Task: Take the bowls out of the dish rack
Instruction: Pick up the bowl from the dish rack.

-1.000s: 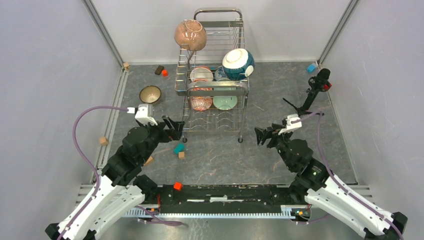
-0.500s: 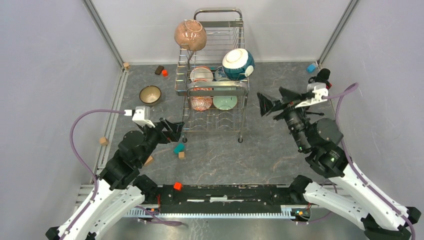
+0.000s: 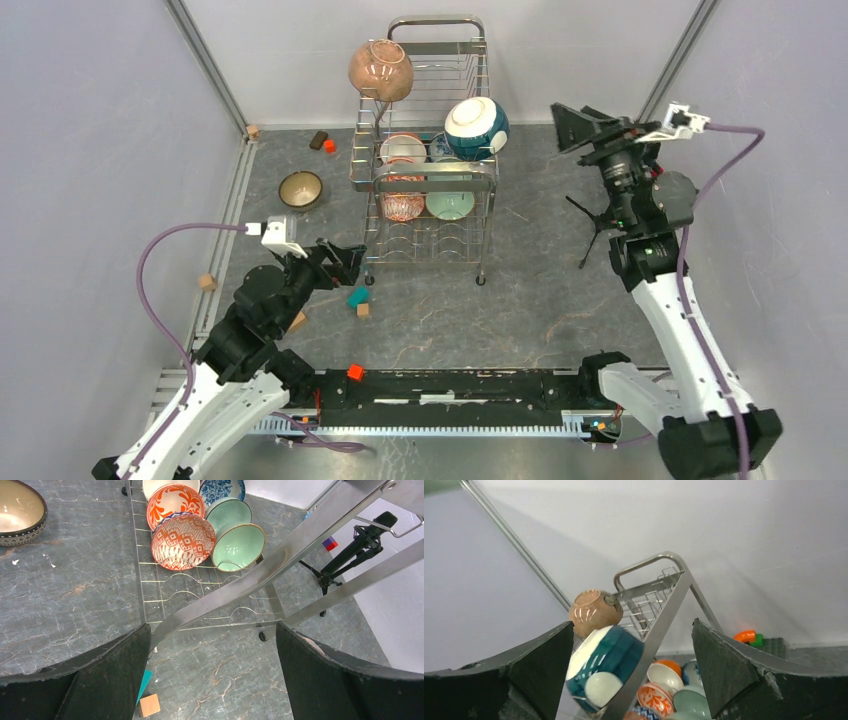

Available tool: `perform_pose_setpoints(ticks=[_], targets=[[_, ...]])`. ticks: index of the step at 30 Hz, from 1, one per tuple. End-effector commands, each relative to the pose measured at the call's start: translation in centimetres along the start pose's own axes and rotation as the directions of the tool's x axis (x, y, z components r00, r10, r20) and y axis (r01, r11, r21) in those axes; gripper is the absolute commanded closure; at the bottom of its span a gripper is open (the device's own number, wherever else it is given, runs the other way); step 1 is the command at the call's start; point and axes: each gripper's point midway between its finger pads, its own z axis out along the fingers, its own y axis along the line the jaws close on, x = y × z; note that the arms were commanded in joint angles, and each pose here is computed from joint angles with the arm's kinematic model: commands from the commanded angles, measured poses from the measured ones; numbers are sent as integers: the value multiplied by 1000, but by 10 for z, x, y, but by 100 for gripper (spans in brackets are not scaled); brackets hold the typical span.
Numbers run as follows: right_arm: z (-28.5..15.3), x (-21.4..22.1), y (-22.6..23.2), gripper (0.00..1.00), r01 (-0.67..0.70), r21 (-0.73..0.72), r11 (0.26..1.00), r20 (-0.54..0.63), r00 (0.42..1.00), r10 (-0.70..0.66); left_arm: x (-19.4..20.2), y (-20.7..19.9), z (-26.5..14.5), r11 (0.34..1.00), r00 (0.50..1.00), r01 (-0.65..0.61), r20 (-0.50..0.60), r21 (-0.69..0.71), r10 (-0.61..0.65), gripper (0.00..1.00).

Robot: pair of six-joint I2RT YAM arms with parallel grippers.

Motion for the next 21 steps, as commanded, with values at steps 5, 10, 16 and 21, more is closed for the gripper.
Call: perform_pose_setpoints(ticks=[5, 10, 16, 21], targets=[[-57, 6, 15, 10, -443, -472, 762, -38, 874, 485, -8, 3, -5, 1000, 999, -23, 49, 1, 23, 0], [-63, 31, 10, 11, -441, -461, 770, -85, 886, 457, -3, 4, -2, 1000, 999, -27, 27, -6, 28, 0], [-61, 49, 18, 11, -494, -485, 721, -155, 860, 485, 0, 6, 2, 999, 999, -33, 15, -21, 33, 0], [-54, 58, 25, 11, -553, -494, 671, -203, 824, 530, 2, 8, 4, 999, 999, -39, 6, -37, 39, 0]])
